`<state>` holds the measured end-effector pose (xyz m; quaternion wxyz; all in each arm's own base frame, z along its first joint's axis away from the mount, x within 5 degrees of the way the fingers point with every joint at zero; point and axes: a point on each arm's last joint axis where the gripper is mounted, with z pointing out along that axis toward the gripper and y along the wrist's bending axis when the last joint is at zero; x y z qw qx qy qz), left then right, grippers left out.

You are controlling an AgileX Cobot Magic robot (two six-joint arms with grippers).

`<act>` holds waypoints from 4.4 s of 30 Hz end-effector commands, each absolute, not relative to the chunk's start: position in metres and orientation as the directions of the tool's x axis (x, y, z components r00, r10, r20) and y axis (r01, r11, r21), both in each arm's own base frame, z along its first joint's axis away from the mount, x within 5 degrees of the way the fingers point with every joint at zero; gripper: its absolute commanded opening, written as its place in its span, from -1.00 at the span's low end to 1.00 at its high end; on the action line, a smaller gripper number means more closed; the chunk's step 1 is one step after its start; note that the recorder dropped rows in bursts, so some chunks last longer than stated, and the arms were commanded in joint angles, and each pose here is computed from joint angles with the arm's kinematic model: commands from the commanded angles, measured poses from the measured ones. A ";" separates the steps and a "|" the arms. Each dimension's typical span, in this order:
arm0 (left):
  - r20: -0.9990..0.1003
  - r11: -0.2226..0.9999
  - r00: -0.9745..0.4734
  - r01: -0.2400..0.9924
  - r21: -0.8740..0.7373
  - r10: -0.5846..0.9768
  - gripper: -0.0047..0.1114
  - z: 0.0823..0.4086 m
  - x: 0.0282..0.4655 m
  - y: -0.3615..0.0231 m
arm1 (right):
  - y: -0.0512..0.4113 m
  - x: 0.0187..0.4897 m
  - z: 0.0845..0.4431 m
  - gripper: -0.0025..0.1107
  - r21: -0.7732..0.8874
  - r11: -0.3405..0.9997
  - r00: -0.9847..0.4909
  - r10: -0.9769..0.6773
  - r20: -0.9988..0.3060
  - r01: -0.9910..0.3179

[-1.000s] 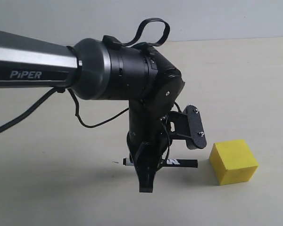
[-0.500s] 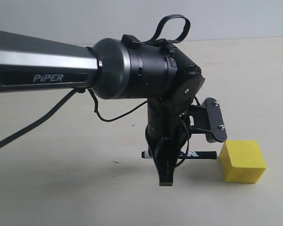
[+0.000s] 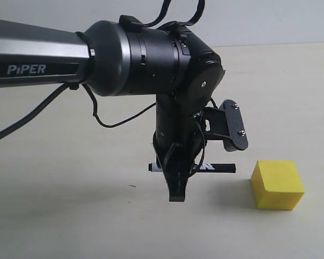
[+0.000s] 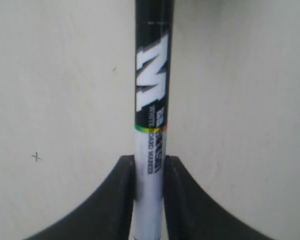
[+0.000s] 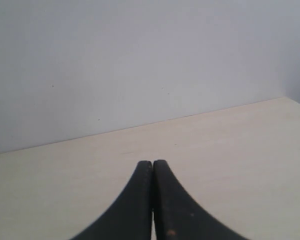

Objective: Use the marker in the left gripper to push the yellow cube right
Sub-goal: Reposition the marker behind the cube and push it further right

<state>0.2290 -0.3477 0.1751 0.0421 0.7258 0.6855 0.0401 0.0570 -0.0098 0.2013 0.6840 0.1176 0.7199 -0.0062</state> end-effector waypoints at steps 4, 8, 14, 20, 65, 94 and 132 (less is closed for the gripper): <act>-0.045 -0.053 0.059 0.990 0.132 0.997 -0.92 0.183 0.232 -0.350 | -0.010 0.057 0.201 -0.96 0.147 0.972 -0.030 0.155 -0.987 0.183; 0.015 -0.023 0.022 0.994 0.103 1.000 -0.92 0.176 0.243 -0.332 | -0.010 0.057 0.201 -0.96 0.147 0.972 -0.030 0.155 -0.987 0.183; -0.014 -0.009 0.010 0.994 0.108 1.000 -0.92 0.162 0.247 -0.331 | -0.010 0.057 0.201 -0.96 0.147 0.972 -0.030 0.155 -0.987 0.183; -0.065 -0.115 0.126 0.982 0.150 0.990 -0.92 0.152 0.238 -0.350 | -0.010 0.057 0.201 -0.96 0.147 0.972 -0.030 0.155 -0.987 0.183; -0.108 0.003 0.001 0.999 0.038 0.994 -0.92 0.143 0.237 -0.380 | -0.010 0.057 0.201 -0.96 0.147 0.972 -0.030 0.155 -0.987 0.183; -0.042 0.106 -0.102 0.986 0.130 0.994 -0.92 0.168 0.244 -0.370 | -0.010 0.057 0.201 -0.96 0.147 0.972 -0.030 0.155 -0.987 0.183; -0.236 -0.068 0.126 0.969 0.237 0.964 -0.92 0.152 0.225 -0.396 | -0.010 0.057 0.201 -0.96 0.147 0.972 -0.030 0.155 -0.987 0.183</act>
